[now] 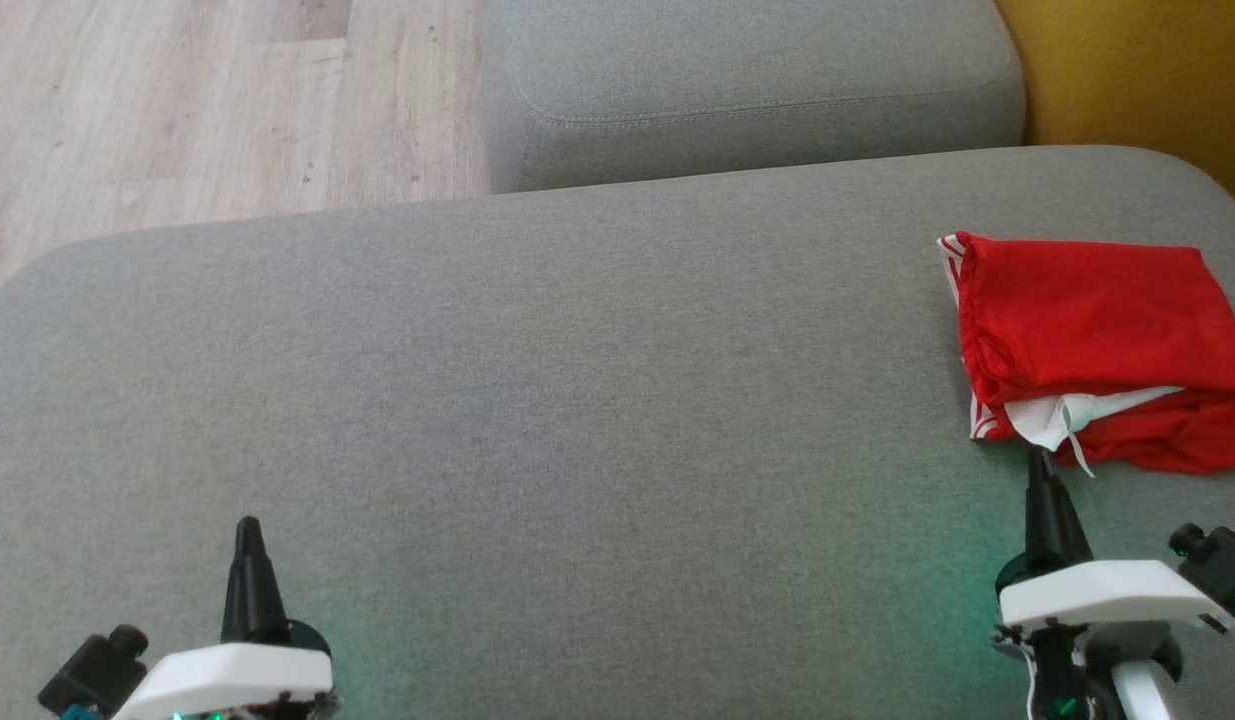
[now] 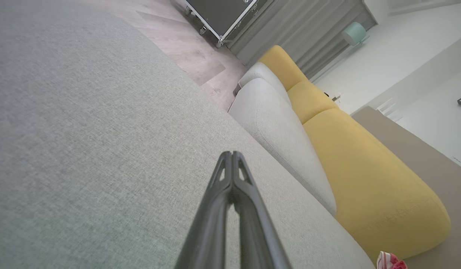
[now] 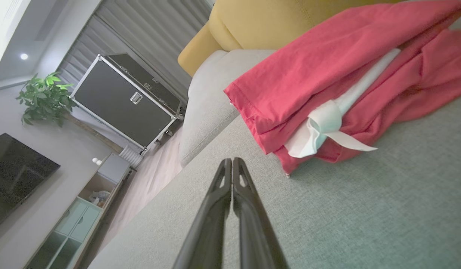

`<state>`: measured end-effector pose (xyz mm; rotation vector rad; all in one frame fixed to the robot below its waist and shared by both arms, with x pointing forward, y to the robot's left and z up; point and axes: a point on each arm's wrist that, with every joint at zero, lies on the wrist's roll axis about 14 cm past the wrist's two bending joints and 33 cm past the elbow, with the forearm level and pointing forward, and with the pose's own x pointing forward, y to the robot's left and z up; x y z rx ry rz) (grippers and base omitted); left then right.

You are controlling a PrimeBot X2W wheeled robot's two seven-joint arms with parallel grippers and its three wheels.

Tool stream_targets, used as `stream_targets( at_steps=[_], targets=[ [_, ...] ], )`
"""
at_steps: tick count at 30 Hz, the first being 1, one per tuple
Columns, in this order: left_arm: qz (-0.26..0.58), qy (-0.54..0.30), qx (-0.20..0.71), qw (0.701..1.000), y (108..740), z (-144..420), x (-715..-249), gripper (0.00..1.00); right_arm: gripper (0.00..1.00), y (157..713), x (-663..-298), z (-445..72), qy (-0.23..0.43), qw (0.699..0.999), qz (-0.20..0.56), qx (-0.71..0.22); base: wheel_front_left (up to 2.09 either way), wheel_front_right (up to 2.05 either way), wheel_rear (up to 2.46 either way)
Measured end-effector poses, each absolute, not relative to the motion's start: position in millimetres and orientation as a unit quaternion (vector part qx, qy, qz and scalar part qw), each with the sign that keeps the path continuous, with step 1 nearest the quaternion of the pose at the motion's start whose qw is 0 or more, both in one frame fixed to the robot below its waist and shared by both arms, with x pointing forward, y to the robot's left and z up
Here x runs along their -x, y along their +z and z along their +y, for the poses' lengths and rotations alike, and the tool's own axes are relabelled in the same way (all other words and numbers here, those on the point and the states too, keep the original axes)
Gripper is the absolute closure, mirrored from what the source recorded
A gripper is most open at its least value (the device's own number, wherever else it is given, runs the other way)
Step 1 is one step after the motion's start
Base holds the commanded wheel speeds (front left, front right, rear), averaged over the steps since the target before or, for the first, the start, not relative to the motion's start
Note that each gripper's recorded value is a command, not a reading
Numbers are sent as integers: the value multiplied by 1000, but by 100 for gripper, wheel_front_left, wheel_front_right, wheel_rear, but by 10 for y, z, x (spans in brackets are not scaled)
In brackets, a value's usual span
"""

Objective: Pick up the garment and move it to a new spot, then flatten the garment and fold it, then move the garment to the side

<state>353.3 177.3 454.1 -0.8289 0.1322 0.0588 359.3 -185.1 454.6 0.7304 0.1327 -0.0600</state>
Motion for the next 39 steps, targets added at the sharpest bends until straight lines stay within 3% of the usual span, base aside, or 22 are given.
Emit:
stream_targets(
  at_steps=[39],
  targets=[
    [64, 40, 571, 818, 4602, 1834, -3629, 100, 100, 4632, -3674, -1978, -51, 831, 51, -552, 0, 0, 0]
  ],
)
